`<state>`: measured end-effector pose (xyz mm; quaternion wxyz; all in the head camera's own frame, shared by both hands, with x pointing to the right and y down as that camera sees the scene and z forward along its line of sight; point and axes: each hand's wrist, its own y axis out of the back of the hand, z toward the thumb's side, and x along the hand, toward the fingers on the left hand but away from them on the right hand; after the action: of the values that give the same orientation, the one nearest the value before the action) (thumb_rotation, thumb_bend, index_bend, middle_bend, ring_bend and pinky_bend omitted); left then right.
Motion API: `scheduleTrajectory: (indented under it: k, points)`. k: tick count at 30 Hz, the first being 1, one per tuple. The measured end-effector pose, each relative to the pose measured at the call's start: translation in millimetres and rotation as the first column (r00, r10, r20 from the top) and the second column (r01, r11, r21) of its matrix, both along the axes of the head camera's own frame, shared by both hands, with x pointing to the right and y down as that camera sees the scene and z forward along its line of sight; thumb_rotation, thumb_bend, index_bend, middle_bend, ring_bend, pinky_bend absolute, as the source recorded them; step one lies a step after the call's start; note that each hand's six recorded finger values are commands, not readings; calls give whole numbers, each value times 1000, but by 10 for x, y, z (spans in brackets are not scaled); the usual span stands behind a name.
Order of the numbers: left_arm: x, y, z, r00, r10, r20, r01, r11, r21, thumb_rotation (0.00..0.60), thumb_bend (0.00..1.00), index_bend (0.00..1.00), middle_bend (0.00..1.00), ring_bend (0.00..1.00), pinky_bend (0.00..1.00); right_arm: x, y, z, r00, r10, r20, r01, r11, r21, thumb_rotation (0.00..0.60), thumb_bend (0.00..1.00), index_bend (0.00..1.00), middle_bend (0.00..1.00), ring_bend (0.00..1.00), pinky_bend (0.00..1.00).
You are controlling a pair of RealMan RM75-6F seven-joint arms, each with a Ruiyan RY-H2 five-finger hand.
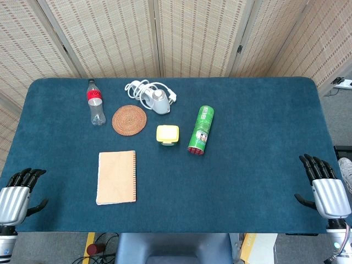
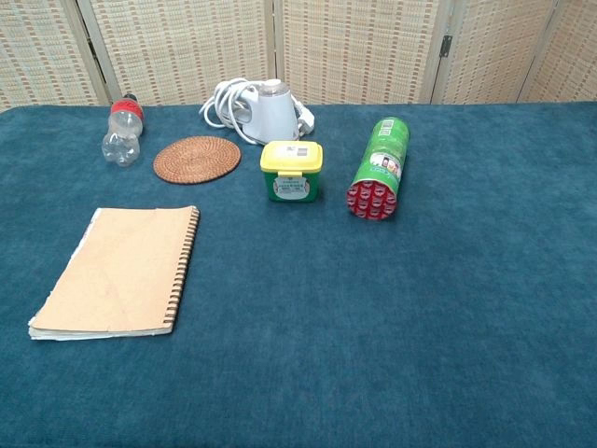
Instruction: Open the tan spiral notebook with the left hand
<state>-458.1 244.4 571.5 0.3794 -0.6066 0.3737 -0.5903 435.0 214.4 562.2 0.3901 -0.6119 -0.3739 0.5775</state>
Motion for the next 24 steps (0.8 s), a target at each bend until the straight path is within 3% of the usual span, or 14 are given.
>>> scheduleTrajectory:
  k: [13,24]
  points:
    - [32,-33,30,999,36,-28,-36,999,7,600,224,249,250,170,222,18,21,-73,1000,-3,15,3,1000,17,600,164,0,90,75,106]
    - [62,-221,245,980,136,-143,-140,990,-16,600,236,279,250,170,221,27,20,-215,1000,-10,22,9,999,50,600,164,0,90,75,106]
